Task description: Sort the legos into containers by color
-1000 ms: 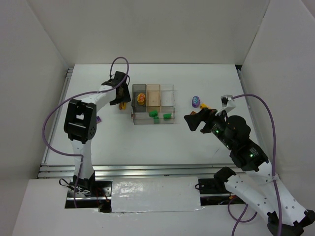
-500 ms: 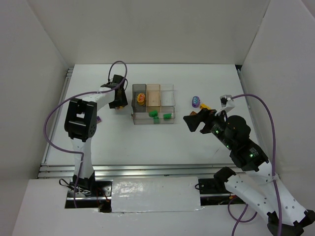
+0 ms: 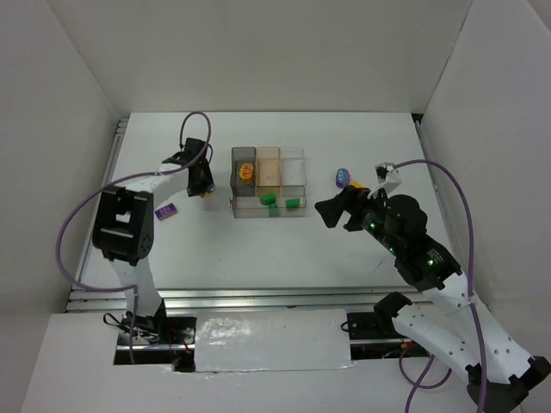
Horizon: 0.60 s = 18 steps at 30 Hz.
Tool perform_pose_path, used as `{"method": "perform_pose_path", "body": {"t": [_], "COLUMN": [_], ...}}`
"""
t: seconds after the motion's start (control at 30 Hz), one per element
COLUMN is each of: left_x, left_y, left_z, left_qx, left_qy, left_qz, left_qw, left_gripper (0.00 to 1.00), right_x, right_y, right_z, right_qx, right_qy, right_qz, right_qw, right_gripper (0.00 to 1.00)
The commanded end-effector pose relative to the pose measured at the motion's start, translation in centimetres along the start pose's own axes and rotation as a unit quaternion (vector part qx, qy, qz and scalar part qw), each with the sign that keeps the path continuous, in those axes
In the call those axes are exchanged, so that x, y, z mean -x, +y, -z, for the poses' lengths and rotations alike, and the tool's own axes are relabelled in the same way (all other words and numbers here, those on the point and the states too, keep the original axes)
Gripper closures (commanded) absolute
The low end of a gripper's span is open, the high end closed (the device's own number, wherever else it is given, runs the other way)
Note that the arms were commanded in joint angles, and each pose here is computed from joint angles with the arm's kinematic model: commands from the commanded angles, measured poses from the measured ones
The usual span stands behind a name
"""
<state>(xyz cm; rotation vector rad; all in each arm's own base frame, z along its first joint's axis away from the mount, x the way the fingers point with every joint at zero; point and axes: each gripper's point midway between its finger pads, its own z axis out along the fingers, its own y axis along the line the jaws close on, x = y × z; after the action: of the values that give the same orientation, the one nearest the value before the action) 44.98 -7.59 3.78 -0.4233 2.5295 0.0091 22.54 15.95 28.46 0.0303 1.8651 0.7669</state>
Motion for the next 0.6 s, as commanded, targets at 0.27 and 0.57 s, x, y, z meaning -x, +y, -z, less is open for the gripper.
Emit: {"method": "perform_pose_path", "body": {"t": [0.27,0.57], "left_x": [-4.6,-10.4], "left_y": [-12.6,-14.0], "left_z": [27.0,33.4], "left_qx": [-0.43,-0.537], "left_qy": [-0.218,-0.226], "left_qz": [-0.178,-0.249], "left_qw": [0.858,0.774], "left_gripper": [1.0,1.0], "right_x": [2.1,-0.1], "right_y": [7.1,10.8], "right_z": [-2.5,-3.7], "right_qx": [0.125,0.132], "right_qy": [0.048,0.076], "right_qz": [-0.07,-0.082], "right_qw": [0.988,0.985], "right_gripper": [0.06,0.08]}}
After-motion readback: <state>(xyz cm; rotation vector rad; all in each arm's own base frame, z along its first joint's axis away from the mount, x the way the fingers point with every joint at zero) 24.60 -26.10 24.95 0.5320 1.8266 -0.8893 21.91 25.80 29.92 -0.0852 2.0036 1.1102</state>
